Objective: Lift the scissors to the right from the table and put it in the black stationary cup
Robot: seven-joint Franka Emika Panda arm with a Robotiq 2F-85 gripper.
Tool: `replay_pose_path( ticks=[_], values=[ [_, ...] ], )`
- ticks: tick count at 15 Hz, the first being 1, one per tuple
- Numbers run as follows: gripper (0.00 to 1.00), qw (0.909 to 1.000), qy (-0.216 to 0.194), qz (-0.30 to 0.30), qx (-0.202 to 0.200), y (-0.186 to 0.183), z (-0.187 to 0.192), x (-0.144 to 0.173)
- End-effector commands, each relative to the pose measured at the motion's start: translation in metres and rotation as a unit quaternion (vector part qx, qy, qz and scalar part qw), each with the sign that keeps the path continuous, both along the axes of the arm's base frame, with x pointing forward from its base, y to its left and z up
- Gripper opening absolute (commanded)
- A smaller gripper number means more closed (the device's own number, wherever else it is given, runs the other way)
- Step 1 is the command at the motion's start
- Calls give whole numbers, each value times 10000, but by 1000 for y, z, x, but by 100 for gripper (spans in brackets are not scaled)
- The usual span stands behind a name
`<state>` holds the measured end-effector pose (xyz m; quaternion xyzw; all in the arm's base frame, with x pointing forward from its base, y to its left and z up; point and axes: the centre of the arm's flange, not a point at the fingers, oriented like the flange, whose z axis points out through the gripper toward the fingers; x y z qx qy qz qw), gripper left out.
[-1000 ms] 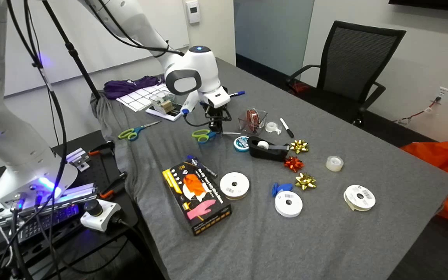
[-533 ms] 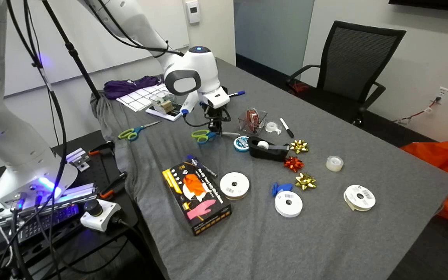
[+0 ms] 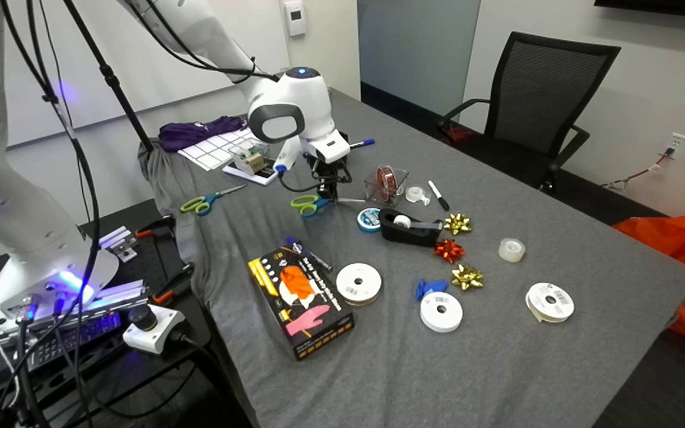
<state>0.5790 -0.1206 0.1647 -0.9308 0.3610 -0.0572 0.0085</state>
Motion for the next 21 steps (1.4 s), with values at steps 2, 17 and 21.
replay_pose_path(
  ticks=[2,17,21],
  values=[
    [6,9984,-167,394,361,-11,24,-29],
    [6,9825,516,226,1773,35,58,-46],
    [6,9740,111,-143,2260,65,79,-38]
  ],
)
